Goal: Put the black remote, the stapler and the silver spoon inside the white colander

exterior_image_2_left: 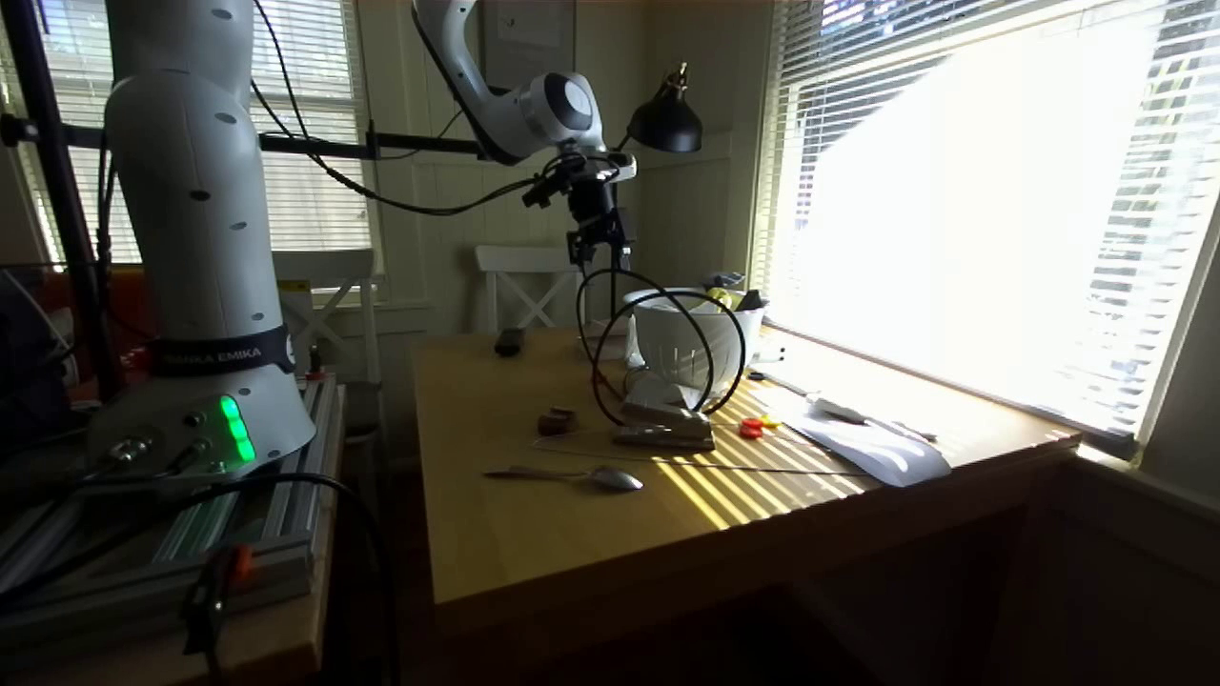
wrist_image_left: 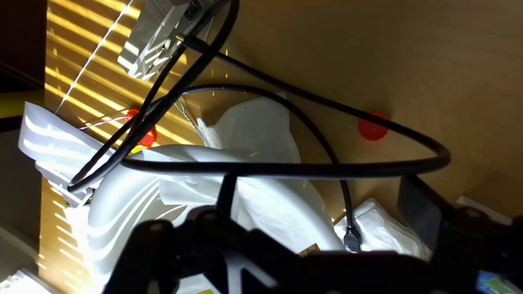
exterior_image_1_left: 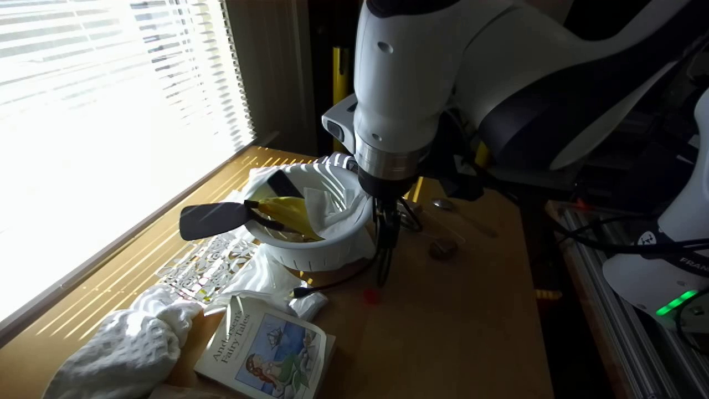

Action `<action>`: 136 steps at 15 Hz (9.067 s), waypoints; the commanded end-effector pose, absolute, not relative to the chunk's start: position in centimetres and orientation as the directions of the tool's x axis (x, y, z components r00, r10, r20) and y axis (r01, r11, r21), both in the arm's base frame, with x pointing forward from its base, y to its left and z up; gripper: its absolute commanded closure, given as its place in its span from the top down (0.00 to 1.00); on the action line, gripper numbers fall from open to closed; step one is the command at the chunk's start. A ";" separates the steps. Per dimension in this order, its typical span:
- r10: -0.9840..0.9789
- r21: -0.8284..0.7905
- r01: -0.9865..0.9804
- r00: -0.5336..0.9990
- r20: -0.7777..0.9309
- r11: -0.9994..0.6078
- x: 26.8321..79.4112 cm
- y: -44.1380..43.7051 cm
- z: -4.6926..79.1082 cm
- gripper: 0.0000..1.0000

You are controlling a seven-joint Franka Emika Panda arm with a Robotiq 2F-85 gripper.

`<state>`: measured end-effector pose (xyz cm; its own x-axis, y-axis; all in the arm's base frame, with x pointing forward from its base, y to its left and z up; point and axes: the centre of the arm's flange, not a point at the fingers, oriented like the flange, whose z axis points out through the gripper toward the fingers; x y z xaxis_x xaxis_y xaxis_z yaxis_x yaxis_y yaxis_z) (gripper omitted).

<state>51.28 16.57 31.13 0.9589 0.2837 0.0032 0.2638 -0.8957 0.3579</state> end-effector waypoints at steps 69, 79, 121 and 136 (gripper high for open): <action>0.668 0.122 0.657 -0.738 -0.098 0.744 43.0 36.4 15.9 1.00; 0.668 0.110 0.659 -0.737 -0.104 0.744 43.5 39.1 12.8 0.88; 0.767 0.404 0.657 0.489 0.414 -0.637 49.9 13.3 36.4 0.36; 0.627 0.079 0.682 0.612 0.482 -0.727 59.1 12.6 33.3 0.36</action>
